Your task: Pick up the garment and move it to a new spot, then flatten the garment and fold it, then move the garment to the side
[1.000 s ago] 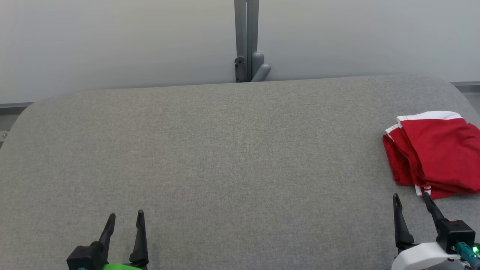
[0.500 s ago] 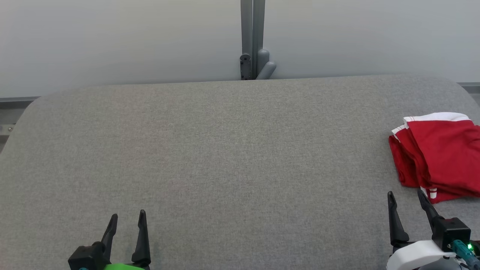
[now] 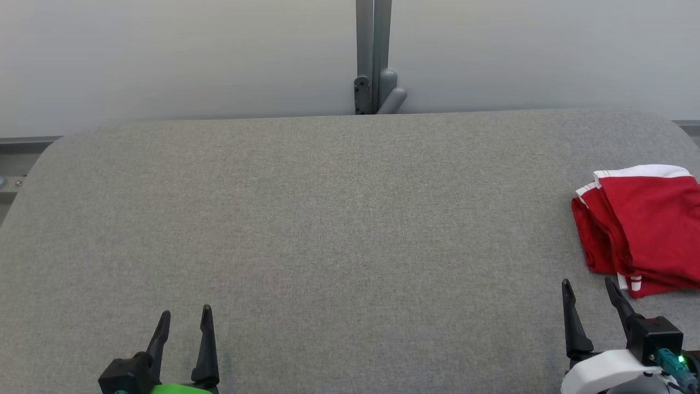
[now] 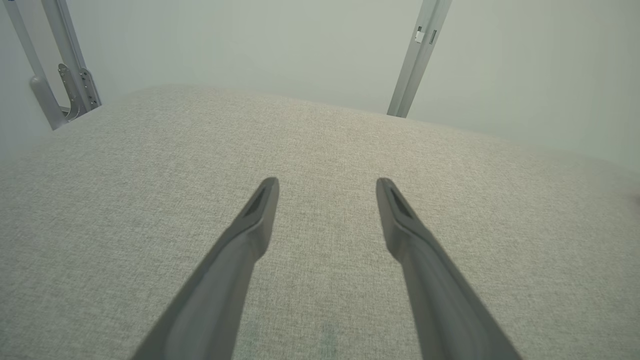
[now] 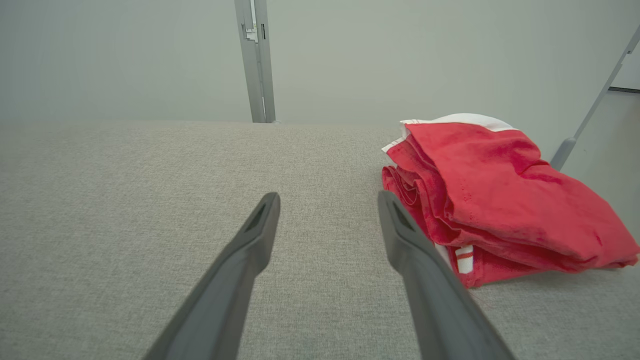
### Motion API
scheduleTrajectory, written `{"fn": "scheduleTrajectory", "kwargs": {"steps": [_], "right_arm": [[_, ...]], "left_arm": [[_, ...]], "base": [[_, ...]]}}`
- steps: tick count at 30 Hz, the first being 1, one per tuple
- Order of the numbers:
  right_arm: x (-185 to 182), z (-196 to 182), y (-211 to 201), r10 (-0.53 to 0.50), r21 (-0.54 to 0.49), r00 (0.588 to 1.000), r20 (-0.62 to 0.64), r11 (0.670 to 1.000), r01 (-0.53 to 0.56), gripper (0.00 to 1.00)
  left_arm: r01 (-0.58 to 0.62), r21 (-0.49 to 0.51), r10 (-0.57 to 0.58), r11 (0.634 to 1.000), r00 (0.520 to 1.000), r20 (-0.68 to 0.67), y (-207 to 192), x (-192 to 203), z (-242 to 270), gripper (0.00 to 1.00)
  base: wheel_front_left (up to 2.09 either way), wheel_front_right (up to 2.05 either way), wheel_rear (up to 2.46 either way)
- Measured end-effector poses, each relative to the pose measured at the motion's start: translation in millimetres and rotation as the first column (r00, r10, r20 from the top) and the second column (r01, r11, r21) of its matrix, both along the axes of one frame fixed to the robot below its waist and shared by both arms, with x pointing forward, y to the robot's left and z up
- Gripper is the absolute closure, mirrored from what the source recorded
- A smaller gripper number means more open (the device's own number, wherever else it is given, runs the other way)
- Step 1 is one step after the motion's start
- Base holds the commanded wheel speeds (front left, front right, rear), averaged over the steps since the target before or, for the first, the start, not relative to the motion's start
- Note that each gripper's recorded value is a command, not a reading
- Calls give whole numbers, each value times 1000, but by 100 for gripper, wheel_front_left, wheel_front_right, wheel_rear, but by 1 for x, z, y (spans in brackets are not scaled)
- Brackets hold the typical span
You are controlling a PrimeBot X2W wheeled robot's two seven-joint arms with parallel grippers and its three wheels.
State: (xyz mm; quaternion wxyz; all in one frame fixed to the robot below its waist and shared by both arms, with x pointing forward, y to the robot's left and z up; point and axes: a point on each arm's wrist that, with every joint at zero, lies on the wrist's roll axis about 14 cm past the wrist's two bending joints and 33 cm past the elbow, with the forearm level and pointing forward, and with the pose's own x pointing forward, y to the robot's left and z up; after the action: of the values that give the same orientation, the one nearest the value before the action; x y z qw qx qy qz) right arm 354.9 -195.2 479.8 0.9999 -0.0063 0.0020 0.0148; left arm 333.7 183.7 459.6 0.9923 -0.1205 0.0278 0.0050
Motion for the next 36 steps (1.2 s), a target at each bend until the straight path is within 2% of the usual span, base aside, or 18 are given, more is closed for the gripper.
{"fn": "scheduleTrajectory", "kwargs": {"steps": [21,22,29,36], "right_arm": [[-3,-10,1,-3,12,1000,-31,1000,3,0],[-4,-12,1,-3,13,999,-37,1000,4,100],[-14,-37,2,-9,30,992,-122,999,13,100],[-14,-41,-3,-45,162,988,-151,984,69,100]], "left_arm": [[2,-3,-2,1000,1000,-28,-2,-4,-8,0],[2,-4,-2,1000,999,-33,-2,-4,-10,100],[-1,-8,0,1000,995,-101,-2,-13,-31,100],[-47,-120,31,992,991,-132,3,-13,-34,100]], "base": [[0,0,0],[0,0,0],[0,0,0],[0,0,0]]}}
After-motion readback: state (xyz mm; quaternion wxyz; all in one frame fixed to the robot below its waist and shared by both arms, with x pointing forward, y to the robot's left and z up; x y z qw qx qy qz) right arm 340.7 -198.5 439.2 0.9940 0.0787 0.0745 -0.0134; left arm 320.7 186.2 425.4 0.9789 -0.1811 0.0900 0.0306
